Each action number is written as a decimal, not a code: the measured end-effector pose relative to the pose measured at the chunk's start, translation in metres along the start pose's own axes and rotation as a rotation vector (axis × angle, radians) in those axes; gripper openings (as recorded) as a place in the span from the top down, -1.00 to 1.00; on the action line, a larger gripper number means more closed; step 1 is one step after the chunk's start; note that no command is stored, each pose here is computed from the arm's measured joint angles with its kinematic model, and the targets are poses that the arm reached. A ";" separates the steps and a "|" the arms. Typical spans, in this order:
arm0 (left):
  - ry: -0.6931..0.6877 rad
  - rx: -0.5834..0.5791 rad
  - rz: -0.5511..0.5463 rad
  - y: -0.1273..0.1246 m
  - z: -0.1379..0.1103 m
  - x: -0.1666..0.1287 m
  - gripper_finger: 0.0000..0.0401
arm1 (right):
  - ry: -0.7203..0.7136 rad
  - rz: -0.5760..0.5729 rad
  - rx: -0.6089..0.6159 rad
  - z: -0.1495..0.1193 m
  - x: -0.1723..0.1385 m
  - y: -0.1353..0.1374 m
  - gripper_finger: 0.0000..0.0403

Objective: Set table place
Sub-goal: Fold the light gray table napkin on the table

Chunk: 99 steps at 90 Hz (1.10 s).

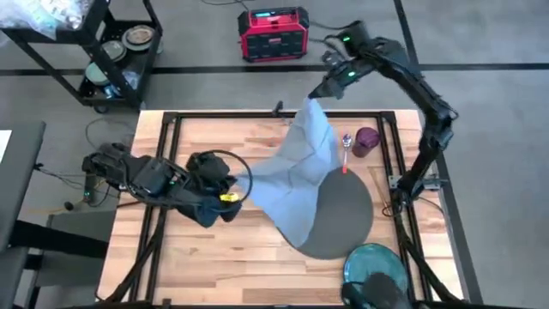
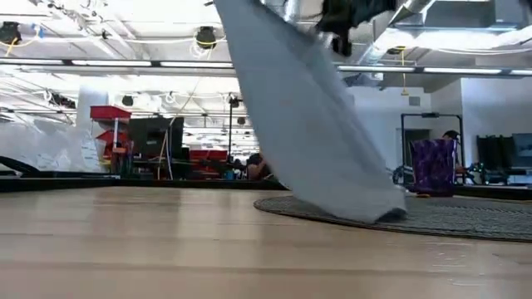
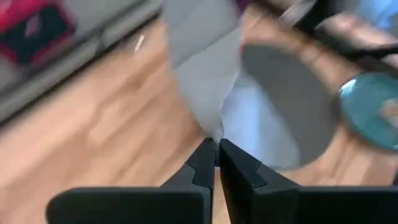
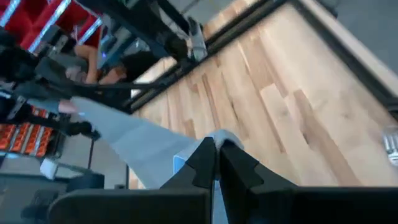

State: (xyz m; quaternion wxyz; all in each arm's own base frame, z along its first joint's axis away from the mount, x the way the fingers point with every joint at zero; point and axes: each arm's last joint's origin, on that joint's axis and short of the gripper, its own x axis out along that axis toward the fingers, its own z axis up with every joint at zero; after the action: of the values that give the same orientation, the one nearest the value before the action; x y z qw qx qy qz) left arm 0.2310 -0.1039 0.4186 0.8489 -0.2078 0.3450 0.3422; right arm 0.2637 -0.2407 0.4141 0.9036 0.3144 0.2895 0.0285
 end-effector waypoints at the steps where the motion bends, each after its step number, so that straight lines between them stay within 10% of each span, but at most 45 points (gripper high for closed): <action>1: 0.009 -0.002 0.009 0.002 -0.003 0.002 1.00 | 0.002 0.002 0.001 0.000 0.002 -0.001 1.00; 23: 0.176 -0.075 0.136 0.045 -0.052 0.030 1.00 | -0.032 0.069 0.046 0.012 0.024 -0.033 1.00; 48: 0.111 -0.173 0.093 0.096 -0.054 0.016 1.00 | -0.081 0.075 0.103 0.013 0.006 -0.055 1.00; 99: 0.036 -0.049 -0.026 0.046 -0.028 0.066 1.00 | 0.051 -0.053 0.257 -0.033 0.006 -0.110 1.00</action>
State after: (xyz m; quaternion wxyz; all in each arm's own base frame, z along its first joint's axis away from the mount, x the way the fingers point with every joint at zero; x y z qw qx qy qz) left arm 0.2200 -0.0597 0.3461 0.8416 -0.2393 0.3491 0.3355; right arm 0.2368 -0.3088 0.3257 0.8488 0.4187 0.3220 -0.0247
